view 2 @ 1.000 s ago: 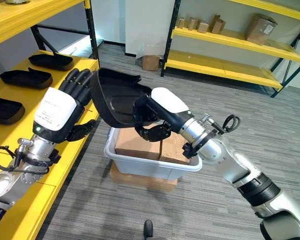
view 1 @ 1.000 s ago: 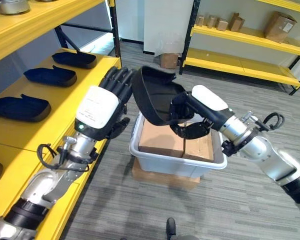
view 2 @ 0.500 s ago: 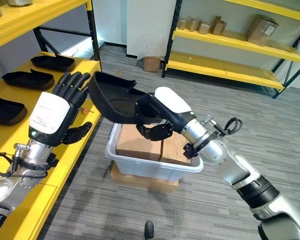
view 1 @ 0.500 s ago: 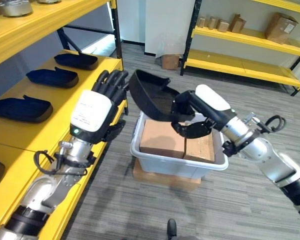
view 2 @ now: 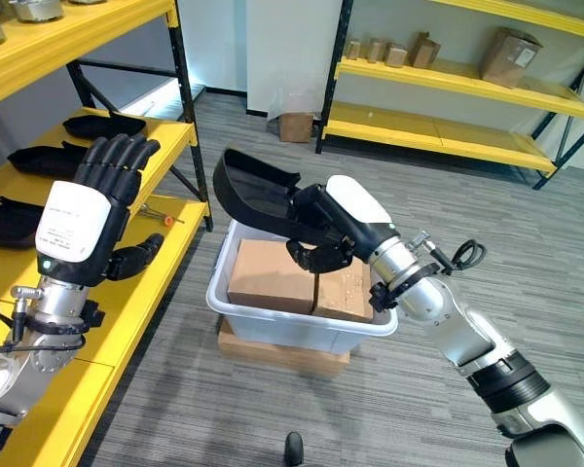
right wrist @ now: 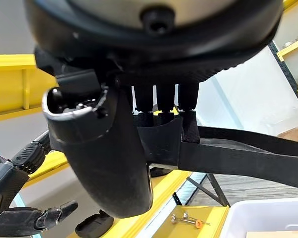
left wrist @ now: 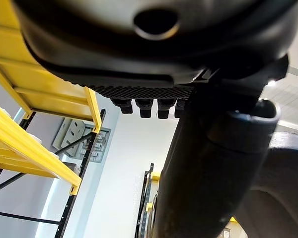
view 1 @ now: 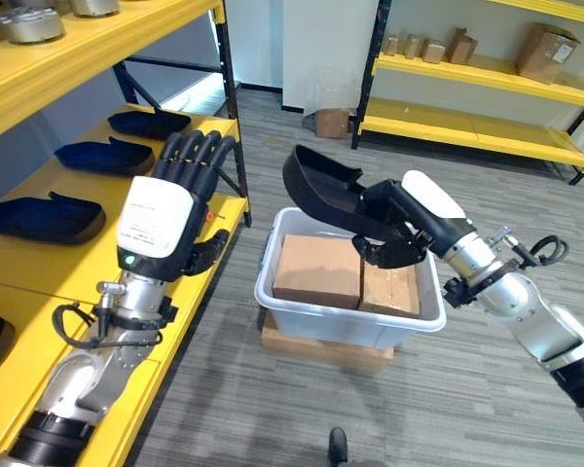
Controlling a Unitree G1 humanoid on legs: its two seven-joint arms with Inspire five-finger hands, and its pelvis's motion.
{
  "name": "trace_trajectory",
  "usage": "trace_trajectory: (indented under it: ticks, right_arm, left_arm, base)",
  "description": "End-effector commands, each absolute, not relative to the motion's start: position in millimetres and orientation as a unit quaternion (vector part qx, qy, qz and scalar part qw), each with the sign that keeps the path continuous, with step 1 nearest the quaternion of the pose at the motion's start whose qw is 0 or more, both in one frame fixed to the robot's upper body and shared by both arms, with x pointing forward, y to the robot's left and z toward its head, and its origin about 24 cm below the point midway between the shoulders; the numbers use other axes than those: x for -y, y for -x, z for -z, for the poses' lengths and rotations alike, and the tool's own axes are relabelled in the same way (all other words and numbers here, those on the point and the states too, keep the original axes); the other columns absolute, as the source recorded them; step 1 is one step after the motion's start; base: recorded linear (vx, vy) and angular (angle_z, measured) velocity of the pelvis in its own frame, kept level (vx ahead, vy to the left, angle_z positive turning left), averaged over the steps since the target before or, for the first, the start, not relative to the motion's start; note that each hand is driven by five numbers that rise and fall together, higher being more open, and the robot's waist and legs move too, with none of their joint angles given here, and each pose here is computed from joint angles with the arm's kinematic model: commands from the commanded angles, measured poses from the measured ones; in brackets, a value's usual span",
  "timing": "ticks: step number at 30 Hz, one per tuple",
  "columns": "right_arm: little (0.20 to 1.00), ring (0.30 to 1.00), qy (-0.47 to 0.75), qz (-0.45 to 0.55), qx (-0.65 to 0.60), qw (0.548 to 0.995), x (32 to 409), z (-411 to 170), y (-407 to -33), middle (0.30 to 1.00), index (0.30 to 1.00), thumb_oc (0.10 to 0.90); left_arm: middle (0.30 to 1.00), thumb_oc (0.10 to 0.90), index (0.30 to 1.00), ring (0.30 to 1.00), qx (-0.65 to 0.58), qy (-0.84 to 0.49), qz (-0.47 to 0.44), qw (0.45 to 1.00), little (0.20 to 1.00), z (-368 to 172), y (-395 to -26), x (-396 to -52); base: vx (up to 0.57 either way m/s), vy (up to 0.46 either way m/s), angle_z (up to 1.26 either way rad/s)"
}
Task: Move parts from the plastic box to the shelf.
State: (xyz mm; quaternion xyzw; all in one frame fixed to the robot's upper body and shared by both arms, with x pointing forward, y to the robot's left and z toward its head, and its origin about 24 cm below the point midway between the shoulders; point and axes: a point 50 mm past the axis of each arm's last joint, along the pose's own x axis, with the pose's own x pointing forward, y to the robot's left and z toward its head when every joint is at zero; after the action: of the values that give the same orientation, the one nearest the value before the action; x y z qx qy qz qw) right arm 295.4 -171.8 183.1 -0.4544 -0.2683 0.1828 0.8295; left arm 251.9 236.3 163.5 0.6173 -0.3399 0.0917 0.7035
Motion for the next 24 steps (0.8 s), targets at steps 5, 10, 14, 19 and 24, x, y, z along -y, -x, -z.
trace_trajectory:
  ticks: [5, 10, 14, 19, 24]
  right_arm:
    - [0.3, 0.3, 0.416, -0.094, 0.379, 0.821, 176, -236, -298, 0.3, 0.3, 0.4]
    - [0.3, 0.3, 0.415, -0.102, 0.381, 0.82, 168, -236, -302, 0.3, 0.3, 0.4]
    - [0.3, 0.3, 0.413, -0.11, 0.382, 0.819, 162, -235, -304, 0.3, 0.3, 0.4]
    - [0.3, 0.3, 0.411, -0.115, 0.382, 0.82, 157, -235, -306, 0.3, 0.3, 0.4]
    - [0.3, 0.3, 0.41, -0.126, 0.381, 0.819, 150, -234, -308, 0.3, 0.3, 0.4]
  left_arm:
    - [1.0, 0.9, 1.0, 1.0, 0.423, -0.574, -0.16, 0.683, 1.0, -202, -256, -232]
    - [1.0, 0.9, 1.0, 1.0, 0.447, -0.566, -0.148, 0.677, 1.0, -209, -258, -221]
    - [1.0, 0.9, 1.0, 1.0, 0.467, -0.557, -0.137, 0.673, 1.0, -214, -261, -210]
    - [1.0, 0.9, 1.0, 1.0, 0.481, -0.55, -0.128, 0.671, 1.0, -218, -262, -202]
    - [1.0, 0.9, 1.0, 1.0, 0.491, -0.544, -0.113, 0.67, 1.0, -219, -263, -193]
  base:
    - [0.0, 0.0, 0.0]
    - [0.0, 0.0, 0.0]
    - [0.0, 0.0, 0.0]
    - [0.0, 0.0, 0.0]
    - [0.0, 0.0, 0.0]
